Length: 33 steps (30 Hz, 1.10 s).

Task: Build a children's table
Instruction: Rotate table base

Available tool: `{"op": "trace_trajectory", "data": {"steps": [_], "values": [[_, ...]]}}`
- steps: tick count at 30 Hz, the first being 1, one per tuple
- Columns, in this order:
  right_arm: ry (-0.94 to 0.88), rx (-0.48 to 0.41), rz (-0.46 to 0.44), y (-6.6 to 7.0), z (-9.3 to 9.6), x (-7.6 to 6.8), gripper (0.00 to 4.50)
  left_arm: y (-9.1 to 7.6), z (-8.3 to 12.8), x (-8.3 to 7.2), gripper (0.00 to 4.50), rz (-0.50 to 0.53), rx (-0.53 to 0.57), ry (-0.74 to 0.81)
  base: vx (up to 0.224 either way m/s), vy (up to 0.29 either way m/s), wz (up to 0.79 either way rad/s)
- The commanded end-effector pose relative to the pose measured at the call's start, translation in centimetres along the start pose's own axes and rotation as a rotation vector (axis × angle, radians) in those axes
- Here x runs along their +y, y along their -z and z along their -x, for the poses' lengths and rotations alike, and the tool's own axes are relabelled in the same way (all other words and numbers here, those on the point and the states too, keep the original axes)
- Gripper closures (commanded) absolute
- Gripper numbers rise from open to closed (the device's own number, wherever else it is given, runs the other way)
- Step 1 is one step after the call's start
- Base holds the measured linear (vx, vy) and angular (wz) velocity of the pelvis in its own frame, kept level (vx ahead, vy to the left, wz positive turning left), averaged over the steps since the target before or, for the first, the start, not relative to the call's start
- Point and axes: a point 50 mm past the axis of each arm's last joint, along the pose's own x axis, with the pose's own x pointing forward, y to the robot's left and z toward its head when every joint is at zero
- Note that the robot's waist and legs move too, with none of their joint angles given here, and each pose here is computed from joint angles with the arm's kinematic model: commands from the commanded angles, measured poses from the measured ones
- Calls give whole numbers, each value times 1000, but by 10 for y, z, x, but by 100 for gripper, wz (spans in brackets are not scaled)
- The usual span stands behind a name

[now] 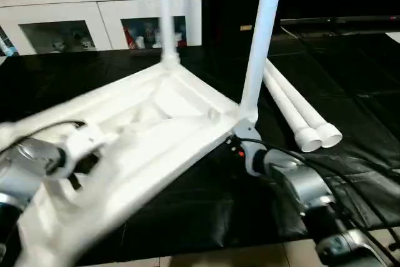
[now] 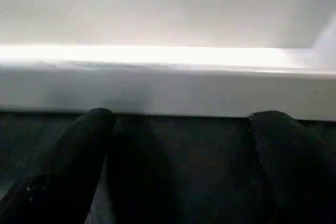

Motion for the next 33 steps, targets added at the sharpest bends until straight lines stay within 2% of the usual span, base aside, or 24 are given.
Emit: {"op": "trace_trajectory", "data": {"steps": [1,3,4,7,10,11,14,18,19,22,25,28,31,33], "values": [[14,-34,30,-11,-7,0,0,-8,-3,-18,355,-17,-49,143,0,0,0],[22,-38,32,-12,-8,-1,0,-11,-3,-21,355,-14,-65,171,0,0,0],[35,-46,29,-15,-11,-2,0,-18,-2,-27,355,-18,-101,222,0,0,0],[39,-56,34,-18,-14,-2,0,-27,-5,-28,355,-46,-141,217,0,0,0],[64,-72,47,-22,-17,-4,0,-42,-17,-15,355,-47,-192,77,0,0,0],[64,-72,47,-22,-17,-4,0,-42,-17,-15,355,-47,-192,77,0,0,0],[134,-75,23,-24,-15,-14,0,-59,-28,-2,355,-19,-238,-49,0,0,0],[185,-115,1,-29,-9,-26,0,-86,-38,4,355,35,-340,-102,0,0,0],[179,-125,-35,-30,-7,-29,0,-93,-42,4,355,56,-373,-104,0,0,0],[256,-152,-53,-35,-2,-39,0,-105,-50,4,355,87,-411,-125,0,0,0],[370,-82,-106,-34,3,-50,0,-110,-52,5,355,107,-429,-144,0,0,0],[364,-3,-67,-35,5,-53,0,-110,-49,6,355,101,-434,-139,18,1,-1],[359,-17,-46,-42,10,-59,0,-108,-38,5,355,70,-469,-107,0,0,0],[399,-42,-63,-49,15,-68,0,-108,-26,-1,355,12,-510,-45,0,0,0]]}}
